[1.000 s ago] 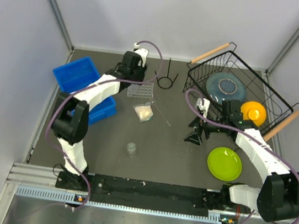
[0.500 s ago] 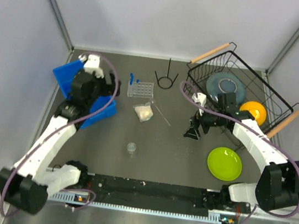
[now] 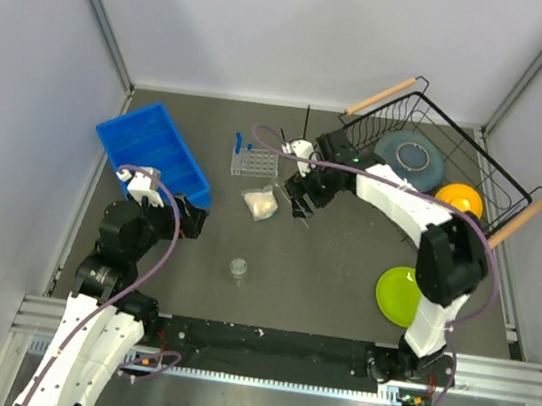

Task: Organize the chemistry lab equipment

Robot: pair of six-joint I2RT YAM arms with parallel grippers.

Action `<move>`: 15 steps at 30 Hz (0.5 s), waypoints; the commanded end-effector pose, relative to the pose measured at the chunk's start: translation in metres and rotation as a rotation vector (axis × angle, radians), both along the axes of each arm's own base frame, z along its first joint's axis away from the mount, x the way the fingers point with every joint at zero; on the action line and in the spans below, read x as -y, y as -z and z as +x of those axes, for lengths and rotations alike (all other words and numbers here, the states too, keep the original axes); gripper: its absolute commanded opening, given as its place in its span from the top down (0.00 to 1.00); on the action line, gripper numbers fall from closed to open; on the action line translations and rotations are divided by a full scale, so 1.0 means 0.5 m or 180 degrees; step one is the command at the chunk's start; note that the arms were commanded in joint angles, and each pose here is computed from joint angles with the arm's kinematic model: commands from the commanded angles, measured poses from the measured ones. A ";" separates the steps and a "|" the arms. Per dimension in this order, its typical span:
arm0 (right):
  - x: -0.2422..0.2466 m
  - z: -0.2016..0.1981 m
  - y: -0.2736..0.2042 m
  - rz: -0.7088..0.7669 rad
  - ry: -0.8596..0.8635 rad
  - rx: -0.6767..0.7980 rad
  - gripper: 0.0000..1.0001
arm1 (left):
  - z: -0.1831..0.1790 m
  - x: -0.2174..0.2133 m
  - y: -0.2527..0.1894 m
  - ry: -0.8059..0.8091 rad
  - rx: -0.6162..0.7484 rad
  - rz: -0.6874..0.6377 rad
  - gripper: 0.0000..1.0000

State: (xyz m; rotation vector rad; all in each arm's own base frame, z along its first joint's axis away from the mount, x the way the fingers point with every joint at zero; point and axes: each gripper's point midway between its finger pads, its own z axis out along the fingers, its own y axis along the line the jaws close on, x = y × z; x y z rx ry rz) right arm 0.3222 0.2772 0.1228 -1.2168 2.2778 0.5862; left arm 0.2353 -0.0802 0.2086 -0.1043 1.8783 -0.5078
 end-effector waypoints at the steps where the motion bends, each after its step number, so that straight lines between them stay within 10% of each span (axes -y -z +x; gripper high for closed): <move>1: -0.015 0.075 0.018 -0.0211 0.0383 0.0125 0.29 | -0.024 0.016 -0.018 0.0095 0.0015 -0.0209 0.01; 15: -0.060 0.092 0.119 -0.0325 0.0439 -0.0150 0.52 | -0.031 0.014 -0.028 0.0132 0.0084 -0.0144 0.01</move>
